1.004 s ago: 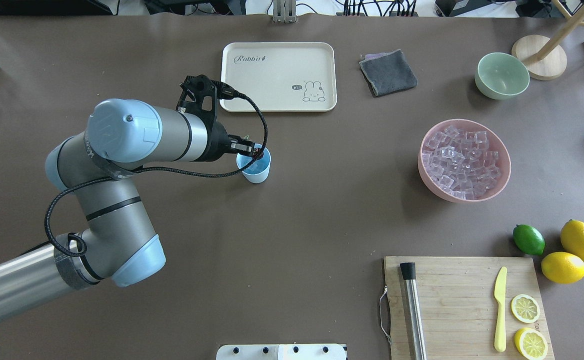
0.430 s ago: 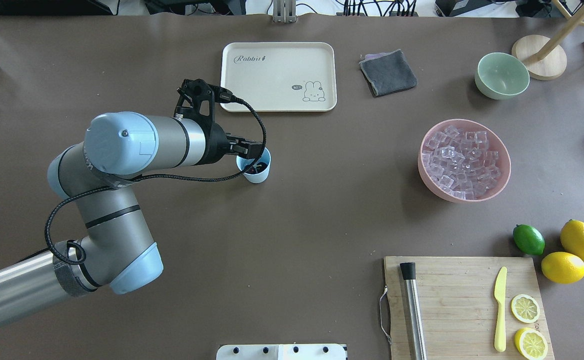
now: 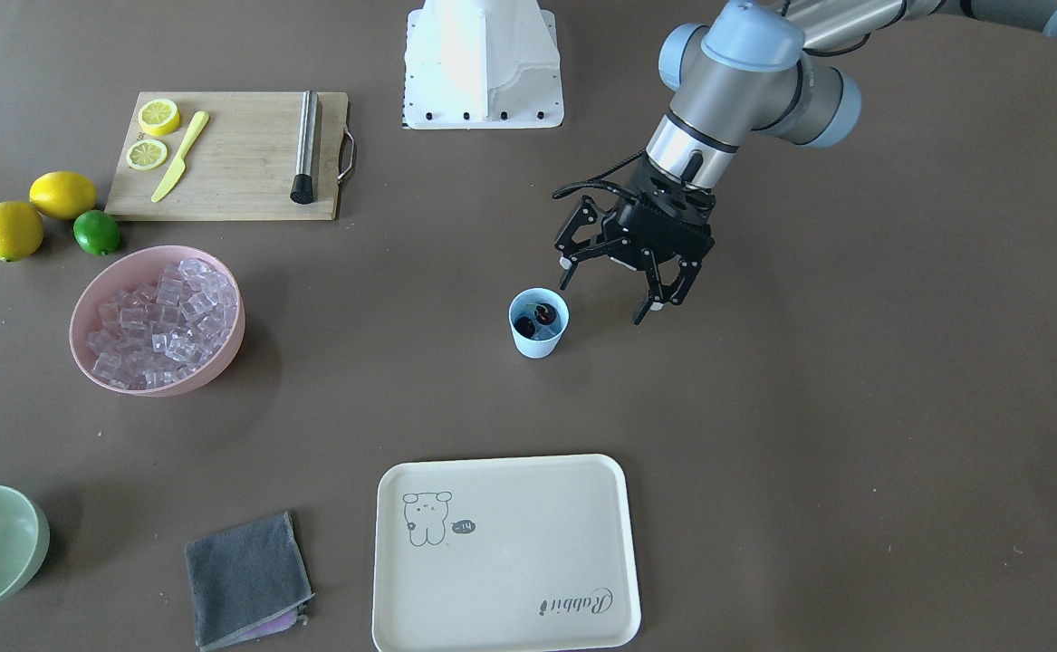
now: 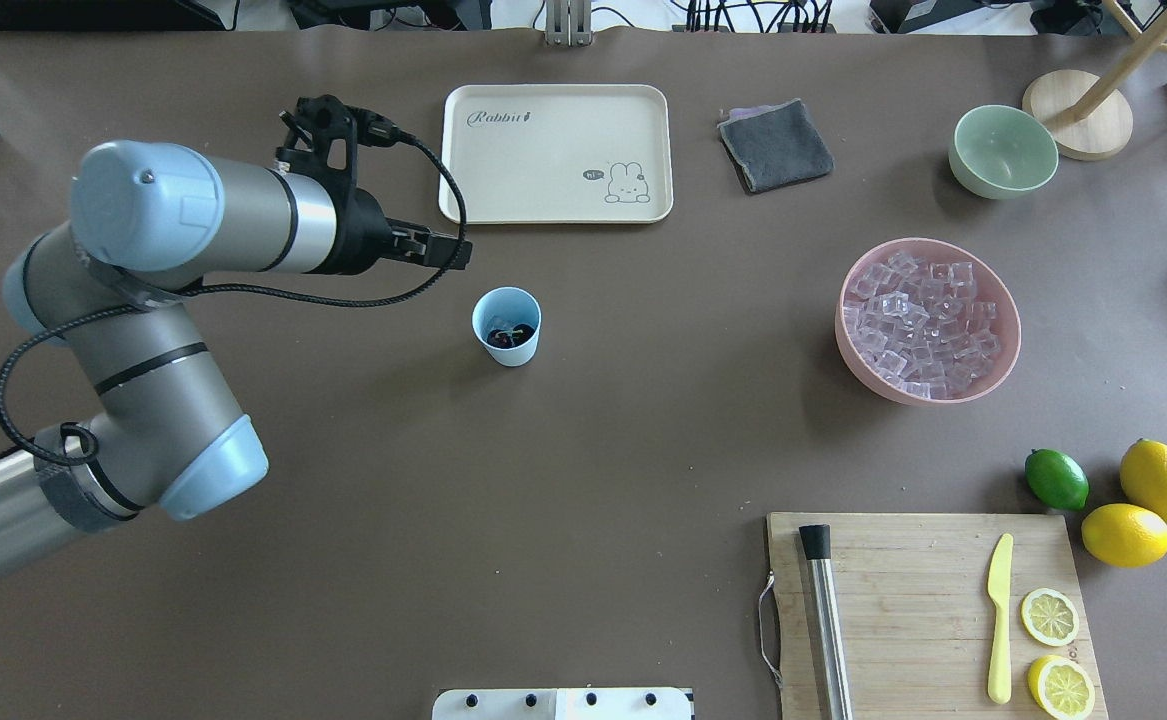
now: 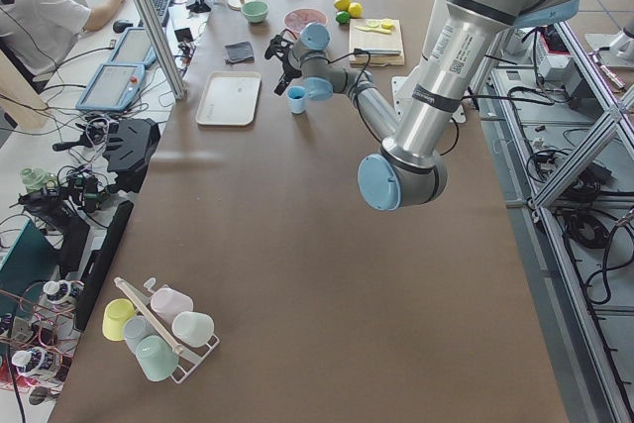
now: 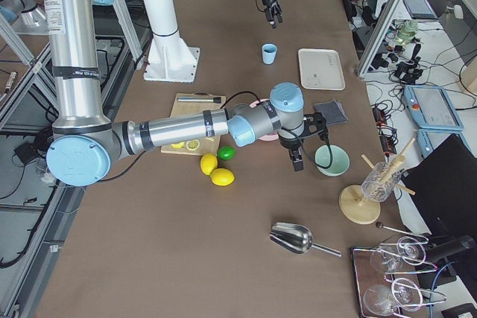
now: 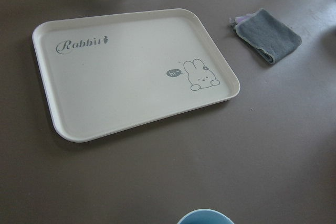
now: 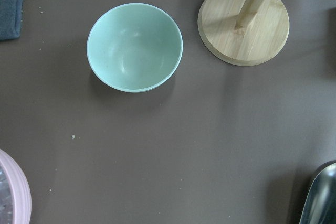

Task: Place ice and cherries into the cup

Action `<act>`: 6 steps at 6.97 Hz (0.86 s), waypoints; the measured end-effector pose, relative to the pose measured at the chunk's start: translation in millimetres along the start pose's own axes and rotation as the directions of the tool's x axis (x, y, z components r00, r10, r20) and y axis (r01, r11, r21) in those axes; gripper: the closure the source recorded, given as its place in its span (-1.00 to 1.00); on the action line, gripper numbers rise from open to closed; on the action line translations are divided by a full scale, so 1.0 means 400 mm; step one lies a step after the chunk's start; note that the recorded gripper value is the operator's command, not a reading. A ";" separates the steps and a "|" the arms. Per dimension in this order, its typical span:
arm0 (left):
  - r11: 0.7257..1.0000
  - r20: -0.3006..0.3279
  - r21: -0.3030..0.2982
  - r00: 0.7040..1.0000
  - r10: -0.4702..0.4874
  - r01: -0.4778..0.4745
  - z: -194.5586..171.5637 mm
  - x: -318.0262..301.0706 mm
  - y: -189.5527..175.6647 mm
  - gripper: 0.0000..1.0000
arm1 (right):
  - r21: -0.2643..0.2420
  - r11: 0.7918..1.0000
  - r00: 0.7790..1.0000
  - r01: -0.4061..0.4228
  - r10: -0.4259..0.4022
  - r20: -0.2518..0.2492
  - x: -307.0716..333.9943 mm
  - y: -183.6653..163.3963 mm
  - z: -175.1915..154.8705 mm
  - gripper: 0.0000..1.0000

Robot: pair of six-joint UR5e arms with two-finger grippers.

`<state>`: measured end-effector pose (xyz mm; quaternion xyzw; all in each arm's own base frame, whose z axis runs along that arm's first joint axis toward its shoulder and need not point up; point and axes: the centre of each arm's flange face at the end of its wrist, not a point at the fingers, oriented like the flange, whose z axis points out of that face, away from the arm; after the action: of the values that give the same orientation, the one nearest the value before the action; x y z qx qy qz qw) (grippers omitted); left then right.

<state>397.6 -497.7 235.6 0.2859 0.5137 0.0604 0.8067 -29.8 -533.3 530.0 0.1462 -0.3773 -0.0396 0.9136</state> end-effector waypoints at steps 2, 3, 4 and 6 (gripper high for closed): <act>0.996 0.010 -0.084 1.000 -0.027 0.028 -0.150 -0.246 -0.083 -0.95 | -0.007 1.000 1.000 -0.018 0.018 0.000 0.019 0.015 -0.003 -1.00; 0.991 0.026 -0.133 0.999 -0.019 0.023 -0.226 -0.365 -0.109 -0.95 | -0.013 0.999 1.000 -0.030 0.030 0.003 0.032 0.031 -0.005 -1.00; 0.984 0.049 -0.179 0.999 -0.016 0.025 -0.290 -0.476 -0.118 -0.95 | -0.018 0.999 0.999 -0.038 0.038 0.004 0.041 0.046 -0.005 -1.00; 0.960 0.136 -0.266 0.989 -0.050 0.085 -0.386 -0.652 -0.126 -0.95 | -0.020 0.999 0.999 -0.046 0.046 0.008 0.038 0.041 -0.017 -1.00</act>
<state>133.1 -580.1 368.7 0.1585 0.4574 0.0841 0.8710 -15.0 -518.7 540.6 0.1284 -0.3841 -0.0229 0.9140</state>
